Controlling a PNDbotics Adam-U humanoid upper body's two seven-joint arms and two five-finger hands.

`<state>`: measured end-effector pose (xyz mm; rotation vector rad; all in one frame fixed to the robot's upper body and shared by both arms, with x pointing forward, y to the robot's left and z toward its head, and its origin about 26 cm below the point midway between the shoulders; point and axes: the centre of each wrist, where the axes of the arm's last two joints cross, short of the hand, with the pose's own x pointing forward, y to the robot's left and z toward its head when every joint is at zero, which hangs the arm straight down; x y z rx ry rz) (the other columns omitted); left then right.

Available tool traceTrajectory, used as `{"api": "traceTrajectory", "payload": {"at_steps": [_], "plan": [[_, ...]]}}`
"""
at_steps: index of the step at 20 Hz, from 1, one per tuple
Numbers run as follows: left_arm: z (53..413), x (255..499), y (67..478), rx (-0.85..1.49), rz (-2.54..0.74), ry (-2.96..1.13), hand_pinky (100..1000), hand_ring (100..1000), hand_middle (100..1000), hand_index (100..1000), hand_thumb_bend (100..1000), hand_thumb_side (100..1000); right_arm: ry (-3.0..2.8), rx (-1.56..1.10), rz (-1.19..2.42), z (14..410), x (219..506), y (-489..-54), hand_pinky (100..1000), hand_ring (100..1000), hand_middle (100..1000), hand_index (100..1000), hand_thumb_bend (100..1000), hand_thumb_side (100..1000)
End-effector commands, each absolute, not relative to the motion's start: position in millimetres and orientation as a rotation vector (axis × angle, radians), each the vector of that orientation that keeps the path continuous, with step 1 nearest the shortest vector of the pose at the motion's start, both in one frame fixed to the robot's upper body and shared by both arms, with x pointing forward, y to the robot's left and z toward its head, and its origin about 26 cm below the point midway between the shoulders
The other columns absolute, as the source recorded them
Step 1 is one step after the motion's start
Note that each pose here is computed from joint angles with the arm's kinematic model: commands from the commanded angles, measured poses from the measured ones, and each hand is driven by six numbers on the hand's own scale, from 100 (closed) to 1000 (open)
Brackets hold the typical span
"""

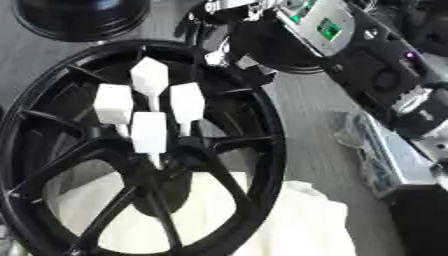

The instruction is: Pull the pin out of the wheel hub.

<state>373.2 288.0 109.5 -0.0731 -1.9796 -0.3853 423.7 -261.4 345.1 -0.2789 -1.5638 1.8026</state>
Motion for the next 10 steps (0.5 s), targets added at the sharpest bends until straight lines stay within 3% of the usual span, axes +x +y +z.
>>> {"api": "traceTrajectory", "payload": {"at_steps": [1,3,4,6,10], "plan": [[122.5,374.0,293.6,-0.054,-0.416,-2.008,840,952,793,698,435,707,-1.617,-0.322,1.807,364.5,410.0,-269.4,918,791,763,923,100,515],[122.4,374.0,293.9,-0.053,-0.417,-2.007,840,951,793,698,435,707,-1.623,-0.319,1.812,364.4,406.1,-268.5,926,796,768,931,100,540],[122.4,374.0,294.0,-0.053,-0.418,-2.007,840,951,793,698,434,707,-1.621,-0.317,1.817,364.0,404.3,-267.6,929,798,769,934,100,480],[122.6,374.0,294.0,-0.054,-0.418,-2.007,840,952,793,698,435,707,-1.606,-0.312,1.834,362.5,400.9,-265.4,937,802,772,940,100,266],[122.9,374.2,293.6,-0.056,-0.419,-2.008,840,952,793,699,436,707,-1.573,-0.325,1.852,360.6,396.1,-262.9,946,809,779,944,100,390]]}}
